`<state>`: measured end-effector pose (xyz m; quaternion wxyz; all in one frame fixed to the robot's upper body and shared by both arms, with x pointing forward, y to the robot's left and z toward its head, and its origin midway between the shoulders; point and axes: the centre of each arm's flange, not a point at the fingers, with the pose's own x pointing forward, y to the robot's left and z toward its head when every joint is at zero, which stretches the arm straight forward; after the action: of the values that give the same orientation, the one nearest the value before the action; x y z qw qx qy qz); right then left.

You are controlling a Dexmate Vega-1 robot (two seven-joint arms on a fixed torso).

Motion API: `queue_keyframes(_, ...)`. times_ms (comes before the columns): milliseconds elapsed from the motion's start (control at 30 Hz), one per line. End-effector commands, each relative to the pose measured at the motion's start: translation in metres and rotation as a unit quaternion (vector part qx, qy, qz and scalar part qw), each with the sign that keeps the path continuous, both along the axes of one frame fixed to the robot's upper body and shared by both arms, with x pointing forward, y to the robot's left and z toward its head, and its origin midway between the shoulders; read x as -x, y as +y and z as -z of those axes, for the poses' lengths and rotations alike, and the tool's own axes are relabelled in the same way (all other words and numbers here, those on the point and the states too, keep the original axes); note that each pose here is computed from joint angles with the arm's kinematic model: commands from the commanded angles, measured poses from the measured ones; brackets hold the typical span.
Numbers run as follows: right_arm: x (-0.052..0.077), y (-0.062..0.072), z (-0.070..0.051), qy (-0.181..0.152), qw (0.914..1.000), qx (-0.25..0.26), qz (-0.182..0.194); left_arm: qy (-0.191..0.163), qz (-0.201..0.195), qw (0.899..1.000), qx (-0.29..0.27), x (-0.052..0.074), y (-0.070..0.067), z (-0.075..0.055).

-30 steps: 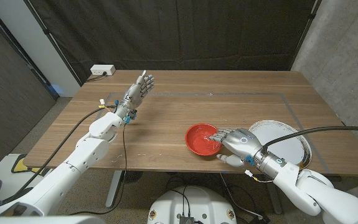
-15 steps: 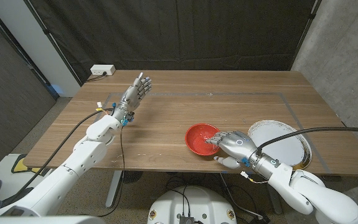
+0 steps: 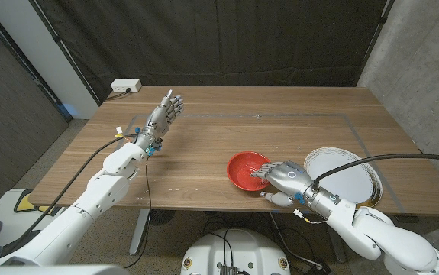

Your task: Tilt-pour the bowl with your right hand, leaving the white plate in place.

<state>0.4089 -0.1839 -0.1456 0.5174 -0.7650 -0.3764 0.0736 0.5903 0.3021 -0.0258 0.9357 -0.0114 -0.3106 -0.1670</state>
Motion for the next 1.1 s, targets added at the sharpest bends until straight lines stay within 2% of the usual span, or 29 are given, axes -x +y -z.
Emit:
queue_keyframes(33, -0.007, 0.0, 0.002, 0.0, 0.9999, -0.005, -0.011, 0.007, -0.008, 1.0, 0.0, 0.003, 0.004, 0.001)
queue_keyframes(667, -0.011, 0.003, 0.008, 0.01, 0.9993, -0.018, -0.03, 0.018, -0.009, 1.0, 0.005, 0.001, 0.009, 0.008)
queue_keyframes(1100, -0.012, 0.01, 0.003, -0.007, 0.9988, -0.024, -0.042, 0.024, -0.011, 1.0, 0.012, 0.001, 0.013, 0.013)
